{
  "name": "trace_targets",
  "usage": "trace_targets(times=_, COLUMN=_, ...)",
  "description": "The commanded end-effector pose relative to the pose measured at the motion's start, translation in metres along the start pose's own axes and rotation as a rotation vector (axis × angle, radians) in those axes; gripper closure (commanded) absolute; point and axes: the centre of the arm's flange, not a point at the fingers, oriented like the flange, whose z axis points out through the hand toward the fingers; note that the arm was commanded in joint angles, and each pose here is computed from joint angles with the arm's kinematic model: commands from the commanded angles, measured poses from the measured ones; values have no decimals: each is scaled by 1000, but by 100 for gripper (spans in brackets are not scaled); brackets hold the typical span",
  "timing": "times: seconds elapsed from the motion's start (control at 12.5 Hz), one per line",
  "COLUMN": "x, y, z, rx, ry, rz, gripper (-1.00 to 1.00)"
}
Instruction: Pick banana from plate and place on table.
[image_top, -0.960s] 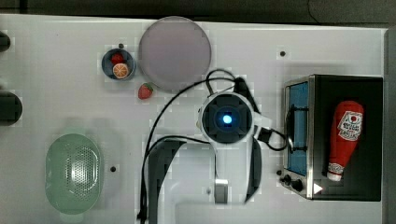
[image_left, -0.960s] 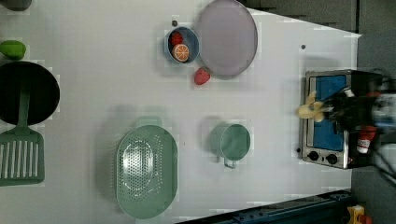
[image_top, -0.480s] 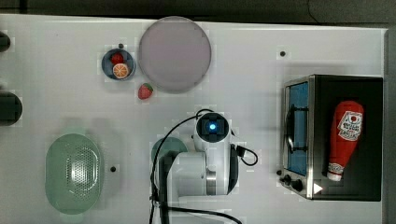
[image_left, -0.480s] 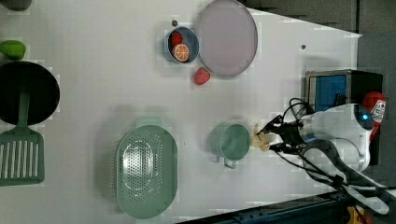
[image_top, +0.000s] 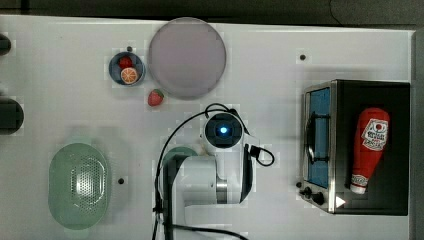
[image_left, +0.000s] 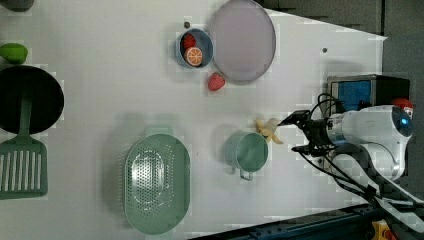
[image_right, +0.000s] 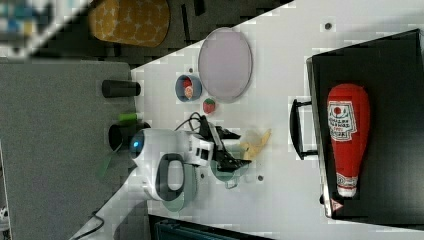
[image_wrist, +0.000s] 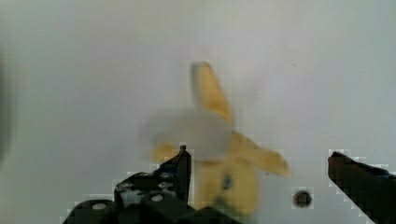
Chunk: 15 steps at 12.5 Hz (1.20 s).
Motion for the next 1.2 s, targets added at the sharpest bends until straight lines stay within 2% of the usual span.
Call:
trace_targets(times=0.08, x=10, y=-11, z=-79, rx=112, ry=100, rz=-211, gripper=-100)
trace_targets(times=0.24, x=11, y=-11, z=-147, rx=153, ry=155, rz=-318, gripper=-100)
trace_targets(times=0.4, x=8, y=4, z=-226, rx=148, ry=171, rz=-309, gripper=-100)
trace_targets(times=0.56, x=-2, y=27, z=-299, rx=121, ry=150, rz=-288, gripper=-100)
trace_targets(times=0.8, x=-17, y=71, z=-363, rx=77, ry=44, rz=-250, gripper=-100)
trace_targets(times=1.04, x=-20, y=89, z=-386, rx=127, ry=73, rz=-235, gripper=-100)
trace_targets(times=1.2, x=-22, y=91, z=-388, rx=129, ry=78, rz=-235, gripper=-100)
